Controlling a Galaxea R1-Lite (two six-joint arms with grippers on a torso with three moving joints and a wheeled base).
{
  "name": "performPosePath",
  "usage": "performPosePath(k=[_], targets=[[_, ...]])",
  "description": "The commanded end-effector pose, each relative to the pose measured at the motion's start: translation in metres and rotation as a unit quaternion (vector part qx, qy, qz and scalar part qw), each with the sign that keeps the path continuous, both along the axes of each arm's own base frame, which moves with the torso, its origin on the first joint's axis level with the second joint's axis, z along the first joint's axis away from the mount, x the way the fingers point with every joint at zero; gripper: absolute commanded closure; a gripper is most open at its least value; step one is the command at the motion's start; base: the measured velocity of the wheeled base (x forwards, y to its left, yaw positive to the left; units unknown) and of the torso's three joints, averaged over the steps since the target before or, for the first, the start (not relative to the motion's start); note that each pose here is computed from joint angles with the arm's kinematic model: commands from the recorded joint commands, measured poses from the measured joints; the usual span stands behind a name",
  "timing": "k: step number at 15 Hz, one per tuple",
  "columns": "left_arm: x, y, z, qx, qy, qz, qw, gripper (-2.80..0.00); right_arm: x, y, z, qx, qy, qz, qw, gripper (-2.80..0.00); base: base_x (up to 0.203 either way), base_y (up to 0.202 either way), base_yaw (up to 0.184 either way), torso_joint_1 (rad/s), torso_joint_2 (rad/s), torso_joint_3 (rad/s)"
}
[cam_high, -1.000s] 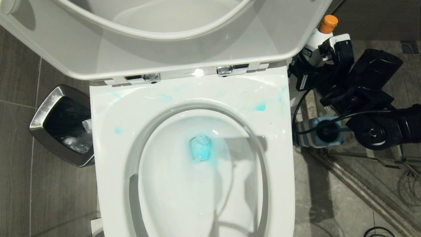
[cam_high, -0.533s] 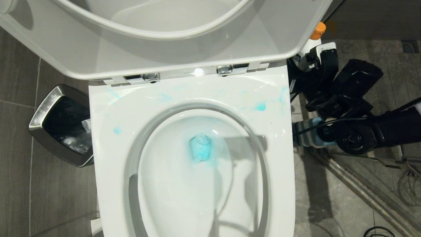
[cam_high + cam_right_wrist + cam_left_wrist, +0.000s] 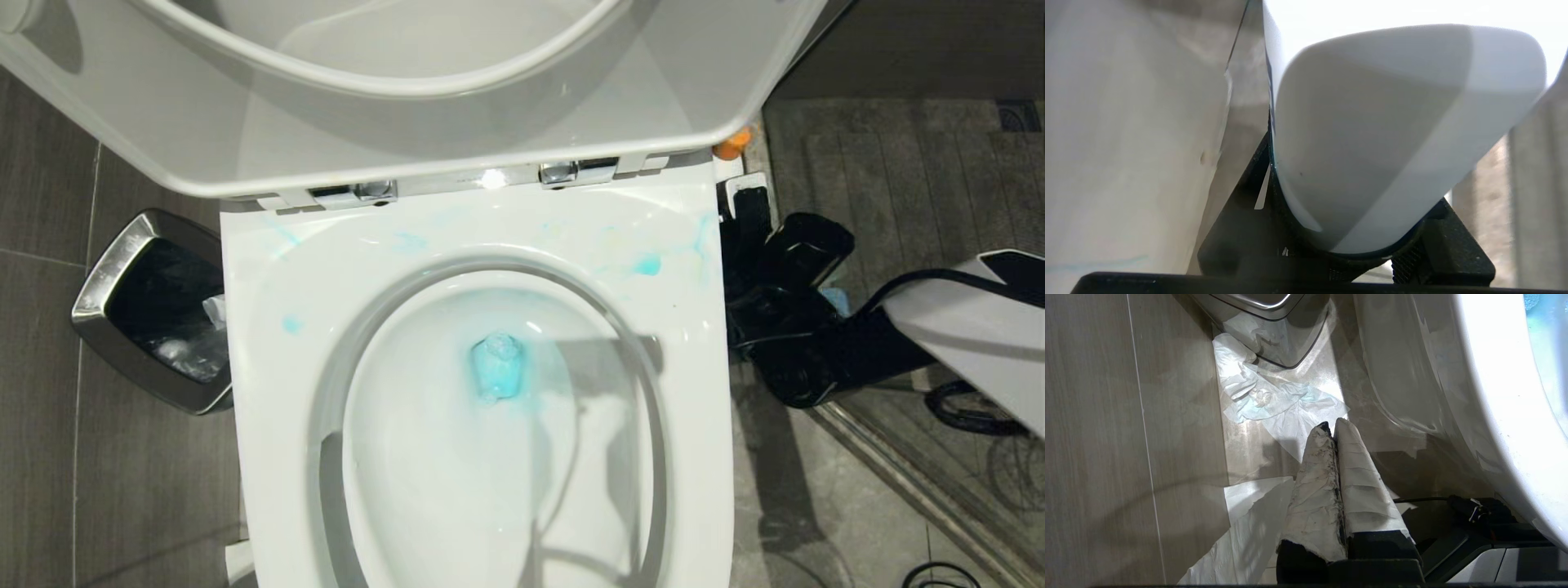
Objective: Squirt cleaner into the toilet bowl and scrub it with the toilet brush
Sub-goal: Place the cleaning agent on the floor
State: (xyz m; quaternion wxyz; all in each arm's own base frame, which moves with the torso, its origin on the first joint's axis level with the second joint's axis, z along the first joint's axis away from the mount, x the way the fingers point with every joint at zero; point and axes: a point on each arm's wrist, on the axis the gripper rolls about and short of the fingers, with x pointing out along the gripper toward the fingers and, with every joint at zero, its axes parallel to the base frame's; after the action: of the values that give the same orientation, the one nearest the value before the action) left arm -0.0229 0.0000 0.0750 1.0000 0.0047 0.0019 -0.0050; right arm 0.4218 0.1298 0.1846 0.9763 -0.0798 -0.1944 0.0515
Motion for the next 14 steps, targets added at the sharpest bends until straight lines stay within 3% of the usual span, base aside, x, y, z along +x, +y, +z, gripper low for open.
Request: performPosePath(k=[1,4,9,14], targets=[[0.0,0.0,0.0,0.0,0.0,0.0,1.0,0.0,0.008,0.003,-0.017,-0.006,0.018,0.0,1.0,0.0,0.0,0.0,0.0,0.0,0.0,0.0],[0.0,0.0,0.0,0.0,0.0,0.0,1.0,0.0,0.01,0.003,-0.021,-0.011,0.029,-0.004,1.0,0.0,0.0,0.0,0.0,0.0,0.0,0.0],[0.0,0.0,0.0,0.0,0.0,0.0,1.0,0.0,0.033,0.0,-0.022,-0.01,-0.009,-0.027,1.0,0.0,0.0,0.0,0.0,0.0,0.0,0.0],[0.0,0.0,0.0,0.0,0.0,0.0,1.0,0.0,0.038,0.0,-0.035,-0.015,0.001,-0.029,0.999,0.0,0.0,0.0,0.0,0.0,0.0,0.0]])
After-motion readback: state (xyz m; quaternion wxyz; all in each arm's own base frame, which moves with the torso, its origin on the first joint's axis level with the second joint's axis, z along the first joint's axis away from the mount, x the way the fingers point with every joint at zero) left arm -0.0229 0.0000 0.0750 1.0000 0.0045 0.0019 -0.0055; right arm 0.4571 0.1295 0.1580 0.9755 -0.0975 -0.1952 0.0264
